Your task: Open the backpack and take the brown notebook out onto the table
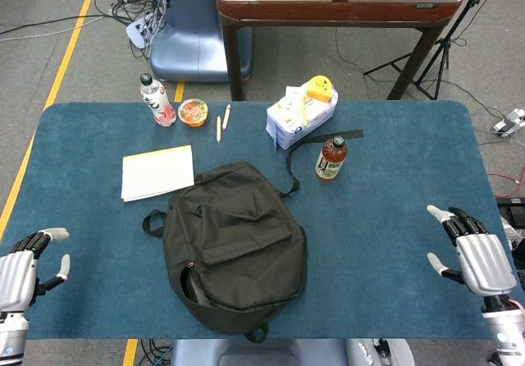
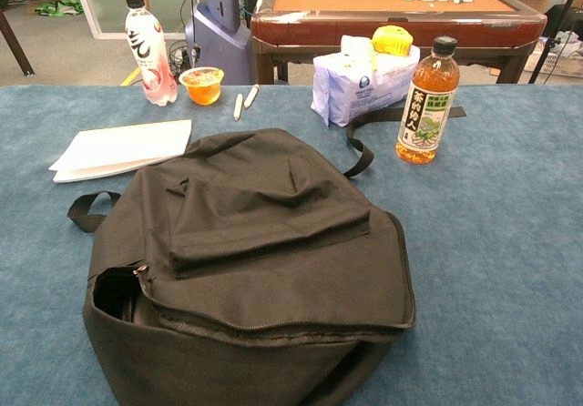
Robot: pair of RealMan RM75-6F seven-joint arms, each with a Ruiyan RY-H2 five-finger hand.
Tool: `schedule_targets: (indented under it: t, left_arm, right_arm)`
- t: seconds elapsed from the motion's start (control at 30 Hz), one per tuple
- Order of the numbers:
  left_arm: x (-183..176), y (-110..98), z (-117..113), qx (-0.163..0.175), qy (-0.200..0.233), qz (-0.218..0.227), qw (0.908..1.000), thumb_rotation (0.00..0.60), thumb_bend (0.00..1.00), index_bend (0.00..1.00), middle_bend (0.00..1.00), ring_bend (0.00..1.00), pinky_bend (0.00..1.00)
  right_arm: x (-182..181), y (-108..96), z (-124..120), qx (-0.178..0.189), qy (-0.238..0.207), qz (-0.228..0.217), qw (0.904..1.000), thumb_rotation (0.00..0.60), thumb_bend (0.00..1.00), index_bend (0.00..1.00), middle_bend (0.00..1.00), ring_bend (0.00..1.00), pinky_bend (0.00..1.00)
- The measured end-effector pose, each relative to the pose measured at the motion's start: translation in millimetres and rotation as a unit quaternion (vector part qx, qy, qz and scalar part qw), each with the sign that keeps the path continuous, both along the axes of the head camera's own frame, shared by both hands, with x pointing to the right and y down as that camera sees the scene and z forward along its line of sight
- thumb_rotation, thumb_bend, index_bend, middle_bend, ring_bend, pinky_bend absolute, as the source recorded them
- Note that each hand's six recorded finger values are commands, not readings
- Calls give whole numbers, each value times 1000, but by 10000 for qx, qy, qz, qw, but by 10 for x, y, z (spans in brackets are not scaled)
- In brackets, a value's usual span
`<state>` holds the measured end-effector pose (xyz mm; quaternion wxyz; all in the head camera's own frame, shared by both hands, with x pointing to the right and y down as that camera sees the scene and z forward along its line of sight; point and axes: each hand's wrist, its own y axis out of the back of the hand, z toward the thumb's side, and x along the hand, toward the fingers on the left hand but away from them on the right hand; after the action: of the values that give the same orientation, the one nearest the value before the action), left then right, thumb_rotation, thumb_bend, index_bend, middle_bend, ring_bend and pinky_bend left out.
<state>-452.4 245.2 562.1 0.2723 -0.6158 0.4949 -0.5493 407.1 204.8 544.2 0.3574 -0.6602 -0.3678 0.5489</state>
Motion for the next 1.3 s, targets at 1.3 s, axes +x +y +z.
schedule_targets:
  t: [1.3]
  left_arm:
    - [28,-19,-117,131,-36,23,9999,600,406,339,301,256,247]
  right_arm:
    - [-2774,140,766,-1939,-2335,-3217,8969,600,0,170,164,71,222]
